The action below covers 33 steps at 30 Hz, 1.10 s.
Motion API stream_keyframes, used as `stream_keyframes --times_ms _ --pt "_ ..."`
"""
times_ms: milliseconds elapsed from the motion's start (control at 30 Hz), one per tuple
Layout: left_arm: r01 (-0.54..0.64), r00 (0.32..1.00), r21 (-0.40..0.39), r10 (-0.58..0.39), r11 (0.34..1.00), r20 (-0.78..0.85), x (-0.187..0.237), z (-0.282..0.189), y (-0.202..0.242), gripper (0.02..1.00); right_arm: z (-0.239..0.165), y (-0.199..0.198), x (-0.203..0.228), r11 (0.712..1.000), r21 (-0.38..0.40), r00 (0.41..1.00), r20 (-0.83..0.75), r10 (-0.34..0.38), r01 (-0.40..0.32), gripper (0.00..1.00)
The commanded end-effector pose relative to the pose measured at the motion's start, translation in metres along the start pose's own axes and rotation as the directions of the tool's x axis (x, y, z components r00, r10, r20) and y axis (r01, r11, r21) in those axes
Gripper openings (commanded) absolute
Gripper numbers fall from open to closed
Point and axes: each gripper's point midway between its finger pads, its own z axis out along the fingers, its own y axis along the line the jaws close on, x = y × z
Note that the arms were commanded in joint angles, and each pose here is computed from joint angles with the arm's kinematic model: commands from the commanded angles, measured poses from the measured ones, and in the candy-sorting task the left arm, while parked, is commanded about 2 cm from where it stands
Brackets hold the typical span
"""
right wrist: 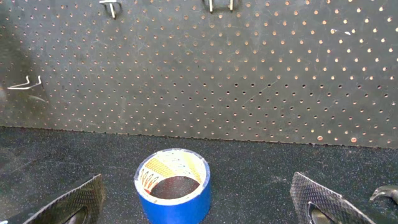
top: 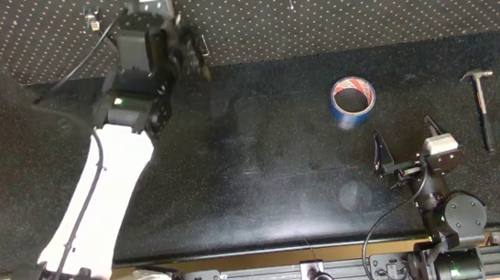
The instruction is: Place Tools Onto Pegboard
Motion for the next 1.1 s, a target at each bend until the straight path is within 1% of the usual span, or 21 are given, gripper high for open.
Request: stream_keyframes --times_ms 33,67,167,300,433,667,833,1000,1100 --pt "-0.132 0.980 0.002 0.130 0.991 0.149 -0.030 0.031 -0.008 0.027 0.000 0.002 0.001 1.000 -0.007 1.000 -0.002 0.007 -0.007 0.976" --pt "-0.135 0.977 0.004 0.132 0.991 0.166 -0.032 0.036 -0.009 0.027 0.000 0.002 0.001 1.000 -0.007 1.000 -0.002 0.007 -0.007 0.976" --pt "-0.208 0.962 -0.011 0.207 0.978 0.177 -0.033 0.042 -0.008 0.025 0.000 0.002 0.001 1.000 -0.007 1.000 -0.002 0.007 -0.007 0.976" --pt "-0.194 0.953 -0.027 0.195 0.981 0.230 -0.049 0.040 0.000 0.027 0.000 0.002 0.001 1.000 -0.007 1.000 -0.002 0.007 -0.007 0.976" --pt "-0.185 0.933 -0.027 0.185 0.982 0.310 -0.068 0.034 -0.003 0.027 0.000 0.002 0.001 1.000 -0.007 1.000 -0.002 0.007 -0.007 0.976" --pt "-0.168 0.910 -0.047 0.174 0.985 0.376 -0.088 0.026 0.006 0.027 0.000 0.002 0.001 1.000 -0.007 1.000 -0.002 0.007 -0.007 0.976" --pt "-0.174 0.929 -0.044 0.179 0.984 0.323 -0.079 0.014 0.009 0.027 0.000 0.002 0.001 1.000 -0.007 1.000 -0.002 0.007 -0.007 0.976" --pt "-0.177 0.958 0.009 0.170 0.984 0.233 -0.060 0.001 0.004 0.025 0.000 0.002 0.001 1.000 -0.007 1.000 -0.002 0.007 -0.007 0.976" --pt "-0.180 0.955 0.024 0.169 0.983 0.242 -0.063 -0.004 0.001 0.027 0.000 0.002 0.001 1.000 -0.007 1.000 -0.002 0.007 -0.007 0.976"
